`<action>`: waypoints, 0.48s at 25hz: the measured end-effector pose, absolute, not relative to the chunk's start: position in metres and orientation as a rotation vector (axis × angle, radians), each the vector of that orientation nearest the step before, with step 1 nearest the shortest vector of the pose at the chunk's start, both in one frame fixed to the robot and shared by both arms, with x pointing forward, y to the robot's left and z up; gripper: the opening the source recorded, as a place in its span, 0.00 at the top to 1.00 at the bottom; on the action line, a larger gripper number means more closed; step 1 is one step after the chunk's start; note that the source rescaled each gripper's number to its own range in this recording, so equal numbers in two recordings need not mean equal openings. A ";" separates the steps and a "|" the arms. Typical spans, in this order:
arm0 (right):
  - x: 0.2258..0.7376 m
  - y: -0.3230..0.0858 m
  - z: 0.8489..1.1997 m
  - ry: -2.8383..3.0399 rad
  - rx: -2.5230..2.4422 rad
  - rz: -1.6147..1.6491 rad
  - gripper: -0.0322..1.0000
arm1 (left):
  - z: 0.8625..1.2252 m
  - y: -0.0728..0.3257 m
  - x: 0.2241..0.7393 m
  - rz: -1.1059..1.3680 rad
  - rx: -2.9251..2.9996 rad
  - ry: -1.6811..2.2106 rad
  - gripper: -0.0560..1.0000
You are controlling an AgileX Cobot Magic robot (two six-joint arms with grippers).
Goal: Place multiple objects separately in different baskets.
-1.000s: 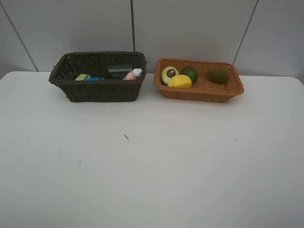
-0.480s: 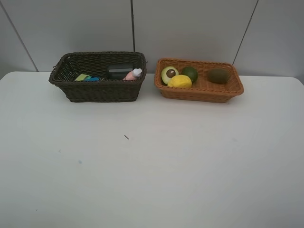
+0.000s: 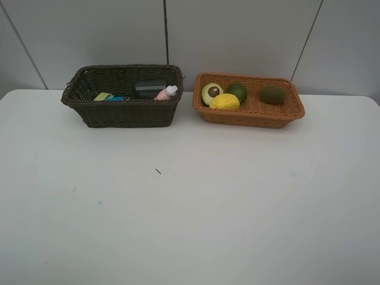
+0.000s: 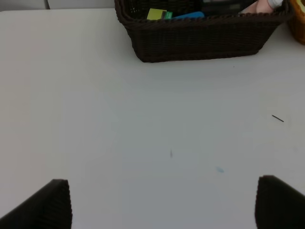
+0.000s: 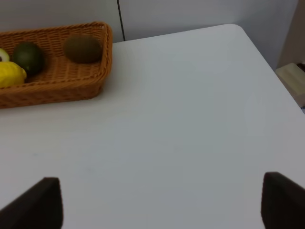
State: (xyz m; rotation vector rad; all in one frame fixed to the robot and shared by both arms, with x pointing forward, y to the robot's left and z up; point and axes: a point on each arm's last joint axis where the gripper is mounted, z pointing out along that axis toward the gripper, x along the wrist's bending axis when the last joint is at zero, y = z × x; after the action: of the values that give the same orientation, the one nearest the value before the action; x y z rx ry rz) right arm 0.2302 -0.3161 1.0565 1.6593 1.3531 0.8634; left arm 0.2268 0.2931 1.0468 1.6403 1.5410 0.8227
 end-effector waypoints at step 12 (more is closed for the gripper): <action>0.230 -0.316 1.057 1.353 1.659 0.863 0.02 | 1.047 0.293 0.227 0.823 1.640 1.541 0.01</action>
State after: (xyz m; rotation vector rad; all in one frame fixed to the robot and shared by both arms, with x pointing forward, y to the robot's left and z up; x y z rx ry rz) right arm 0.2302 -0.3161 1.0565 1.6593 1.3531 0.8634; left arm 0.2268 0.2931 1.0468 1.6403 1.5410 0.8227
